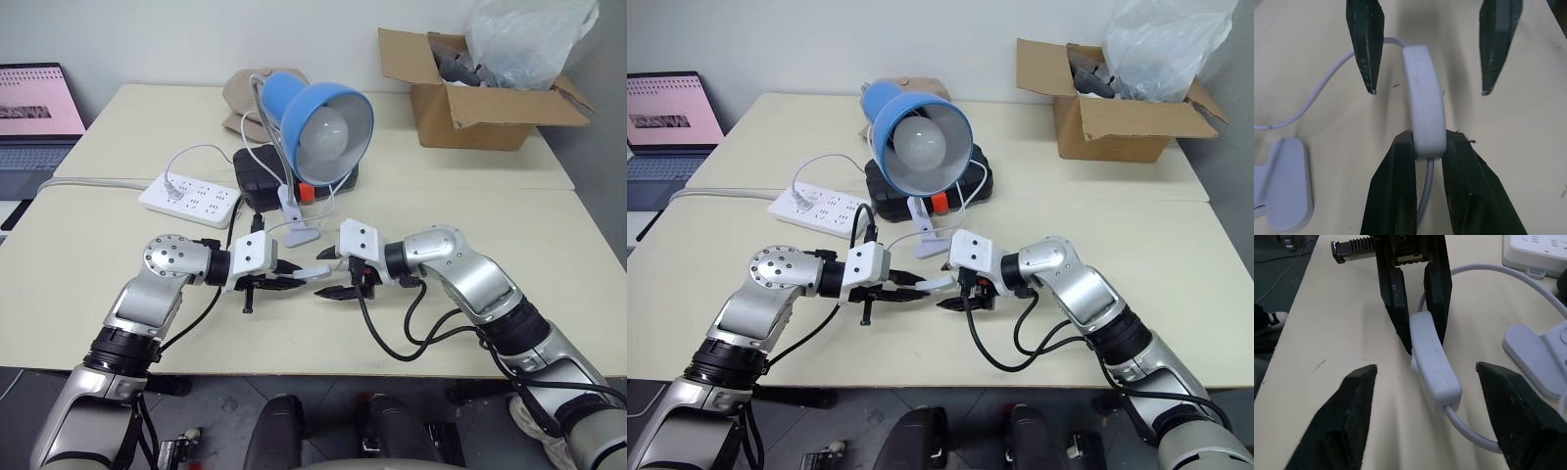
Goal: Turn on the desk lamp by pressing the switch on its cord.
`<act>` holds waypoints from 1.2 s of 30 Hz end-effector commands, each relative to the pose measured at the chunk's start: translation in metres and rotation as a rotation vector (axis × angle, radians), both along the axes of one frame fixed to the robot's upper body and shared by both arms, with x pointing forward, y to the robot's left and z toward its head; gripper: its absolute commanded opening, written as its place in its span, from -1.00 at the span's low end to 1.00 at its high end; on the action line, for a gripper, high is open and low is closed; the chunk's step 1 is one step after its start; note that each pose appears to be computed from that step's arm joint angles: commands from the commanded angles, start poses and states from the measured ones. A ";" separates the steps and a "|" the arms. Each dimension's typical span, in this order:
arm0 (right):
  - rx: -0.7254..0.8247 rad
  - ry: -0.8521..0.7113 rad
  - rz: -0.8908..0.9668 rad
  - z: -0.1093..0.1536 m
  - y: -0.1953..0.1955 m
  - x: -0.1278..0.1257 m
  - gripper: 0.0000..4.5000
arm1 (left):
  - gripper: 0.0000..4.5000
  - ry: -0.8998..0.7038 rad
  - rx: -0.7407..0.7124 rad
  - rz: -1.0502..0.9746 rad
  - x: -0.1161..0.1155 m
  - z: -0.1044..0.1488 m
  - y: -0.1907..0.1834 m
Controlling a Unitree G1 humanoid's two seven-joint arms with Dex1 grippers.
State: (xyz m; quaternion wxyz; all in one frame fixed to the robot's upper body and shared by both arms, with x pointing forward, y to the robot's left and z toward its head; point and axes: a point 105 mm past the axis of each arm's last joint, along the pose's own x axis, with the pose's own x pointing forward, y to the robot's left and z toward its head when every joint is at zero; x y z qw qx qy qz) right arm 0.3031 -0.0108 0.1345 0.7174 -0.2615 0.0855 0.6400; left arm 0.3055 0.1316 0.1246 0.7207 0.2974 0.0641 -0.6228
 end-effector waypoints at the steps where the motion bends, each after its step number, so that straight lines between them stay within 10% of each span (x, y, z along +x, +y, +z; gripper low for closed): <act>1: -0.006 -0.049 0.034 0.008 0.004 0.001 0.04 | -0.83 -0.041 -0.001 -0.010 0.000 0.009 -0.001; 8: -0.017 -0.058 0.041 0.006 0.005 0.003 -0.66 | -0.83 -0.047 -0.006 -0.007 0.001 0.011 -0.001; 19: 0.004 -0.056 0.088 0.008 0.007 -0.002 -0.75 | -0.83 -0.051 0.003 -0.005 0.001 0.010 0.000; 36: 0.053 -0.107 -0.020 0.033 -0.041 -0.010 1.00 | -0.83 -0.090 0.104 0.017 0.021 -0.015 -0.006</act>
